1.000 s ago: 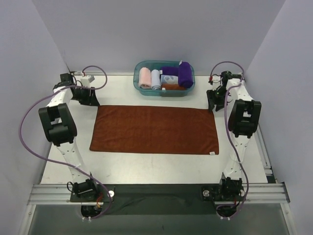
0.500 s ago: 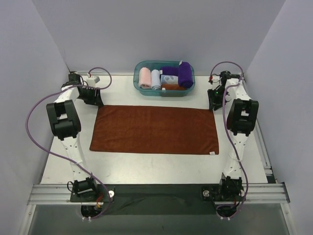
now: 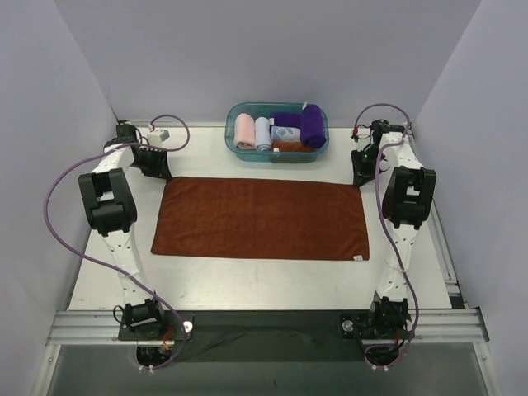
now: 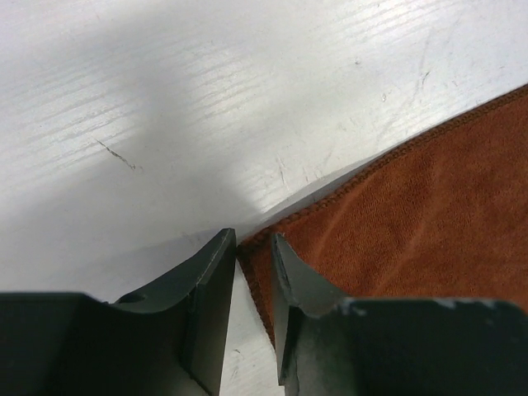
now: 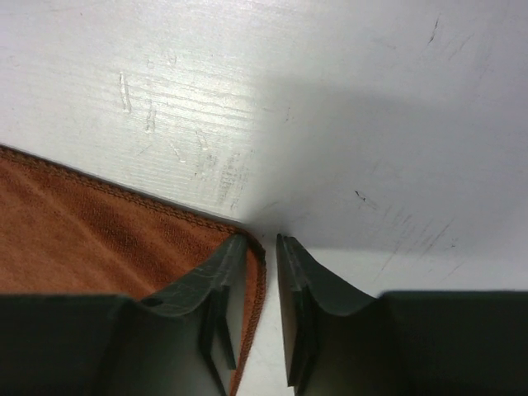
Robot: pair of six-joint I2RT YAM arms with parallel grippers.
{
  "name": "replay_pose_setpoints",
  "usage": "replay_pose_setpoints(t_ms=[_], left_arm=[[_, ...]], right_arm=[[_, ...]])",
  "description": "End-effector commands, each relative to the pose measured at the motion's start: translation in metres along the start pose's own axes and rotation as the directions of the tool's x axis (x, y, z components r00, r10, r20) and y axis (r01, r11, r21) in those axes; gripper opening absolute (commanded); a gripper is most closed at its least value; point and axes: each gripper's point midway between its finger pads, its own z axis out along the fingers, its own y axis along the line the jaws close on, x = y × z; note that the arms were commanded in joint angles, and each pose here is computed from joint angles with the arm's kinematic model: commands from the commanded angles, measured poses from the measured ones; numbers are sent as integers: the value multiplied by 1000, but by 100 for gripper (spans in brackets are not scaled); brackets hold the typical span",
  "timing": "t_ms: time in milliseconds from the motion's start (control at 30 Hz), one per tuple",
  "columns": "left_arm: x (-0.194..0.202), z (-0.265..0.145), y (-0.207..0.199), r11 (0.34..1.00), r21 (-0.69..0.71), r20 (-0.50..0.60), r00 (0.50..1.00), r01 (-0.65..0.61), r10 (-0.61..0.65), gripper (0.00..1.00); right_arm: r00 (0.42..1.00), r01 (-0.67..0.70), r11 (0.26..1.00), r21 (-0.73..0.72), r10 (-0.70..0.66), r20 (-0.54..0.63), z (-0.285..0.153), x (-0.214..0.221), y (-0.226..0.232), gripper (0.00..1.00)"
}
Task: Roll the towels
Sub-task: Fold the towel
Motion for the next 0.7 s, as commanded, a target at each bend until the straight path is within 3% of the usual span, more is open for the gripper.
replay_pose_setpoints(t_ms=[0,200,333,667], left_arm=[[10,6,-2,1000,19,-29,1000,2,-1,33],[0,6,-7,999,47,-4,1000,12,-12,16],[-11,1,-7,999,47,25,1000,11,-12,0],[-53,-44,-3,1000,15,145,989,-5,2,0]], right_arm=[[999,-12,1000,-23,11,-32,1,5,3,21],[1000,-10,999,-36,10,-11,-5,1,6,0],[1000,-2,1000,-27,3,26,-19,-8,6,0],[994,13,1000,4,-13,109,-61,-22,1,0]])
